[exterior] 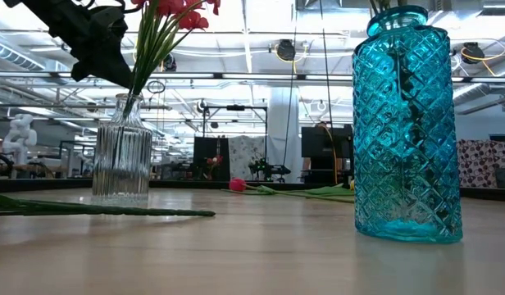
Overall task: Sort flowers into vase by color
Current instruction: Put the left yellow tulip into the blue vase
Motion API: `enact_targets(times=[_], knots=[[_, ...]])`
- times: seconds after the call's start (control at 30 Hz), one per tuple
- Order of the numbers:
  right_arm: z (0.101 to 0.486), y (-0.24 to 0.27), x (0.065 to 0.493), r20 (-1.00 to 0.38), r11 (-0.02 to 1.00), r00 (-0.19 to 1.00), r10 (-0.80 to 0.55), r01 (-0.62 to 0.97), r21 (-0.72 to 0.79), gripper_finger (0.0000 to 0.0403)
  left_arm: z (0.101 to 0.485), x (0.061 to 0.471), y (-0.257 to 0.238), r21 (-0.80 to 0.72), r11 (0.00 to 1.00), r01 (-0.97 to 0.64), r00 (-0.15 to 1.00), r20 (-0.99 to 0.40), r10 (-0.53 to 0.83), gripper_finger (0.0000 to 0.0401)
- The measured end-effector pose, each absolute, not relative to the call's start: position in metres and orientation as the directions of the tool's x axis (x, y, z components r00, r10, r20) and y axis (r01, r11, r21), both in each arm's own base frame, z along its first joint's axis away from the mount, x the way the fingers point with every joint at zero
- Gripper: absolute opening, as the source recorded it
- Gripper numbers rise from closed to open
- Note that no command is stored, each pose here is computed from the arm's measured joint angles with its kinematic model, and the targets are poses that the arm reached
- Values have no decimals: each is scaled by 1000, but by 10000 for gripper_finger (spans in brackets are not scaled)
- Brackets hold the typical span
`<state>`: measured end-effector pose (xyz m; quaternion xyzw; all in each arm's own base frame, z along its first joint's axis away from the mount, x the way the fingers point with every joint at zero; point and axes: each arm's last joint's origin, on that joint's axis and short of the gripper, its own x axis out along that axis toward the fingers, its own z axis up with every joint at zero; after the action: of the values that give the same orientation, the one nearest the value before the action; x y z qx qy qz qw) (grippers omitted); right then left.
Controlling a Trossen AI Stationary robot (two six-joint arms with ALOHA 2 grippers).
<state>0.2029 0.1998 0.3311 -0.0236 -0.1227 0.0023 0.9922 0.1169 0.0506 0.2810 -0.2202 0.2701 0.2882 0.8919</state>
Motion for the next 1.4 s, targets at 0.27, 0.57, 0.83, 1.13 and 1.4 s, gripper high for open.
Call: enact_targets(times=[0.27,0.57,0.83,1.13,1.4], knots=[[333,199,203,255,1000,967,6,-8,5,0,281,117,51,-237,737,-633,688,-609,395,74],[328,199,205,217,999,976,5,6,-49,0,281,117,51,-237,737,-633,687,-610,395,74],[318,195,213,135,999,991,-6,10,-31,0,281,117,51,-237,737,-633,687,-610,395,74],[313,195,214,95,1000,995,-5,7,-11,14,281,117,51,-237,737,-634,687,-609,395,74],[311,195,214,78,999,997,-11,7,47,23,281,117,51,-237,737,-634,687,-609,395,74]])
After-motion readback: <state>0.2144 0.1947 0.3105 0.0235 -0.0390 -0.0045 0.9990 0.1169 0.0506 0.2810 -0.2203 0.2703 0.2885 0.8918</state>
